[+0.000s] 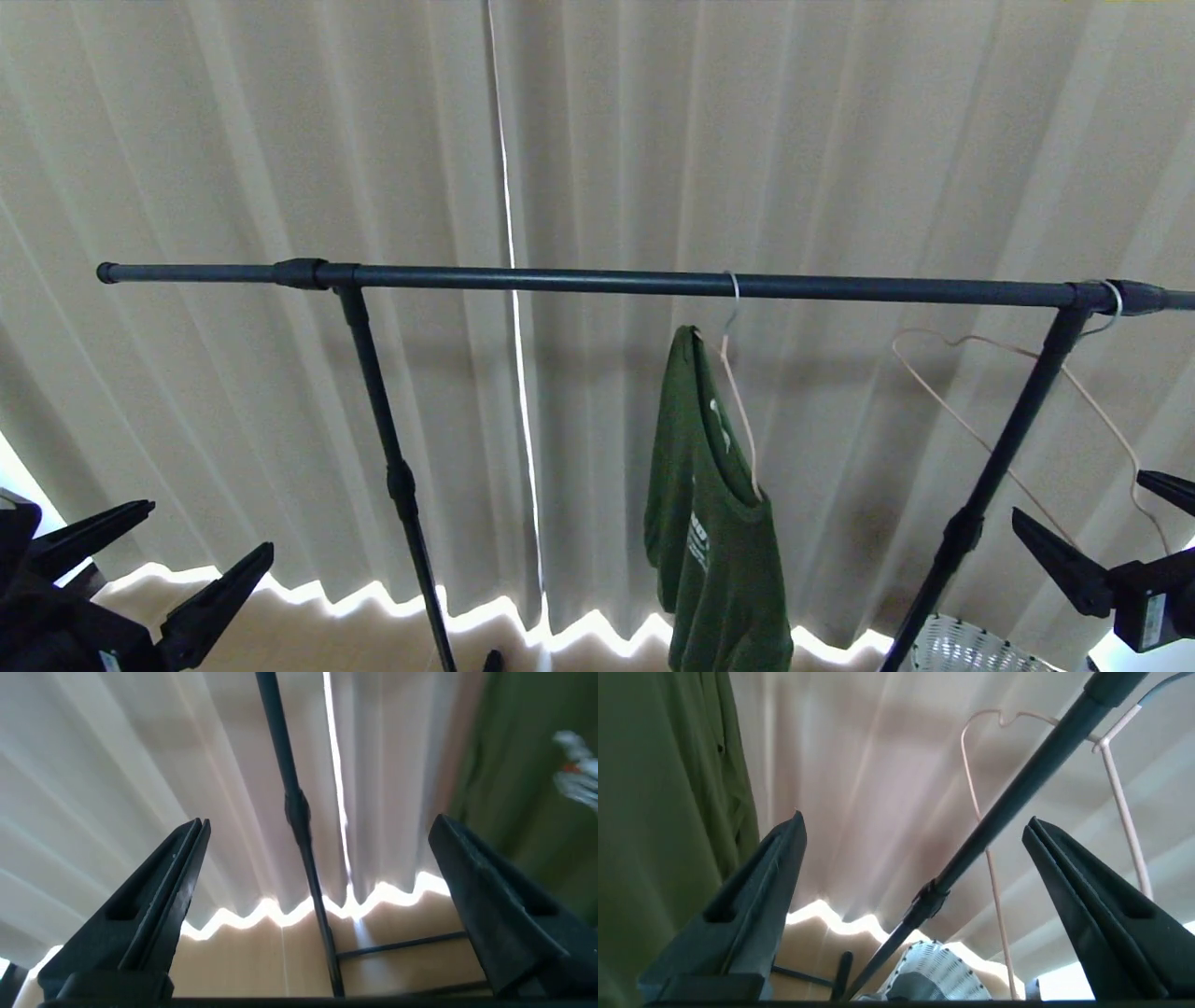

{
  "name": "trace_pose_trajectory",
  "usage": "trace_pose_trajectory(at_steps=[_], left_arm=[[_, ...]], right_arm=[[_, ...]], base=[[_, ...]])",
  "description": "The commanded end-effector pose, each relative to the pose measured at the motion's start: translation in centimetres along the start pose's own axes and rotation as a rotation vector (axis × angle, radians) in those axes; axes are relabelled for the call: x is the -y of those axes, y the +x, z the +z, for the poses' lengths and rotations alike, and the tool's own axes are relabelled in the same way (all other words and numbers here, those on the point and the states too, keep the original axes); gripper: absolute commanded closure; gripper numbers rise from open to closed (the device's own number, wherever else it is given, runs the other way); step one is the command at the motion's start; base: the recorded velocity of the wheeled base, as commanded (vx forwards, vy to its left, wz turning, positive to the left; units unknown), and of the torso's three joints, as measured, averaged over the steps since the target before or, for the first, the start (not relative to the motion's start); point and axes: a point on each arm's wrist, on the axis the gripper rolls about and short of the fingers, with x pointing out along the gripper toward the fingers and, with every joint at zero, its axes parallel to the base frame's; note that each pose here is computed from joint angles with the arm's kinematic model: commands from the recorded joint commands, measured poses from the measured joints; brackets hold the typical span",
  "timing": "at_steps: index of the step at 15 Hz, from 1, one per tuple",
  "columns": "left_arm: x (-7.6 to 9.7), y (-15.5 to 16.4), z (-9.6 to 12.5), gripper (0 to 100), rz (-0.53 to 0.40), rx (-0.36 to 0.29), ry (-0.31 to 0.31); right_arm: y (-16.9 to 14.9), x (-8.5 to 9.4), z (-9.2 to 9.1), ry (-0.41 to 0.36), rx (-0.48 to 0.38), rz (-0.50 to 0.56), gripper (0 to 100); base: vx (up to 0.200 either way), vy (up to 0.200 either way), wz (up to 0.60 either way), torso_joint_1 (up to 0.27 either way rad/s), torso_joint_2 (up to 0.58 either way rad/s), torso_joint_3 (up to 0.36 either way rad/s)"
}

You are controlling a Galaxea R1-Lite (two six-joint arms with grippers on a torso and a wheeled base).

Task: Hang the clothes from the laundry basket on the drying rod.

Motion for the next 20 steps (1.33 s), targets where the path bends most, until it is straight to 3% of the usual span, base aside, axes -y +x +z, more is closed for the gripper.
trace_pose_trajectory(at_steps=[1, 7, 20], left_arm=[[0.0, 0.0, 0.0, 0, -0.001, -0.001, 0.000], [0.1, 0.0, -0.2, 0, -0.003, -0.006, 0.000], [0.1, 0.0, -0.3, 0, -0.007, -0.015, -0.002]], right_arm=[[0.1, 0.0, -0.1, -0.002, -0.006, 0.001, 0], [0.0, -0.1, -0.4, -0.004, -0.015, 0.003, 0], [0.1, 0.2, -1.3, -0.006, -0.061, -0.025, 0]], base=[[-0.200, 0.000, 0.00, -0.002, 0.00, 0.012], [-0.200, 0.000, 0.00, 0.001, 0.00, 0.003], [0.000, 0.000, 0.00, 0.000, 0.00, 0.000]])
